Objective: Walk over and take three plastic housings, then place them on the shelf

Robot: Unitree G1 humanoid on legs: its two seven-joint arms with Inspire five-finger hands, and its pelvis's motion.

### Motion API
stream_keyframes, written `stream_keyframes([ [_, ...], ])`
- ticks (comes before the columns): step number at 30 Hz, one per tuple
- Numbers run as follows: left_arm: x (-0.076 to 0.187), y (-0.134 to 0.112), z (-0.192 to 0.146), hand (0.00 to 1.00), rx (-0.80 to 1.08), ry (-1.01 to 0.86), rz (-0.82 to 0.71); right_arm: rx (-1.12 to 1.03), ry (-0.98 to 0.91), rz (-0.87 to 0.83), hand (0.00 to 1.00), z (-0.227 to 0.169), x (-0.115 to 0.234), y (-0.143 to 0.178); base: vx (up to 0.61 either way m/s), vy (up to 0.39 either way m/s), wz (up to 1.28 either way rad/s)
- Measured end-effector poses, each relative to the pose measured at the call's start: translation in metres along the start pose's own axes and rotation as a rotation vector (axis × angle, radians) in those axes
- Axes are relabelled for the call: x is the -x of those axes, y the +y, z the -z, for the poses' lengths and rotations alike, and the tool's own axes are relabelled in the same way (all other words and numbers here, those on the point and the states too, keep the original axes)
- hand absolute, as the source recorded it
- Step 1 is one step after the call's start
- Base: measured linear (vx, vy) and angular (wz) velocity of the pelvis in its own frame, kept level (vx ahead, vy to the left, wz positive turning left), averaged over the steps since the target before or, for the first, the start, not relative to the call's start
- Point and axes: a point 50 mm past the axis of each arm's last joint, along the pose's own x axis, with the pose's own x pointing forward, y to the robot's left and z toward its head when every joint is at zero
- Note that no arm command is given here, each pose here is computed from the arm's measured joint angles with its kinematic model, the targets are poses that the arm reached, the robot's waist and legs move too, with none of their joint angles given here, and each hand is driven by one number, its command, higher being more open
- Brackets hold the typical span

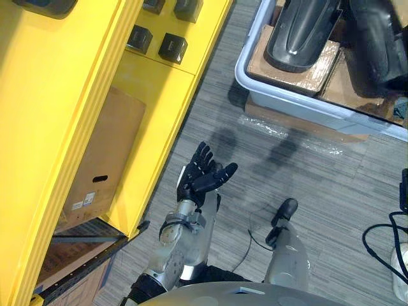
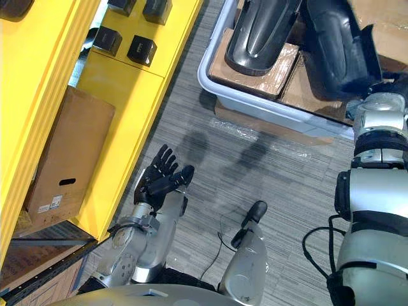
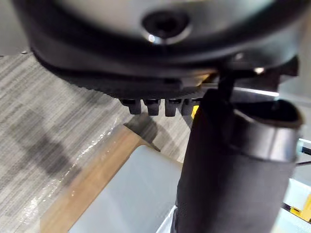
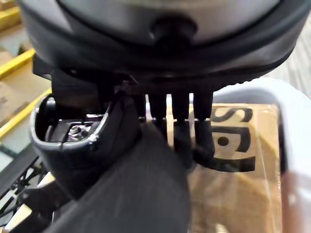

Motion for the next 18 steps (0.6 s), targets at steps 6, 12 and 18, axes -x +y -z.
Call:
stream_keyframes([
  [6,0.0,0.005,-0.02,1.0,0.003,-0.084,-0.022,-0.131,0.118,-0.06,0.0,0.02,0.003,0.02,0.0,-0.017,-0.03],
  [12,0.016,0.014,-0.033,1.0,0.007,-0.137,-0.049,-0.16,0.13,-0.021,0.0,0.032,0.008,0.036,0.01,-0.036,-0.01],
  [18,0.028,0.016,-0.048,1.0,-0.01,-0.185,-0.007,-0.18,-0.062,0.009,0.0,0.022,0.017,0.049,0.01,-0.061,-0.05],
])
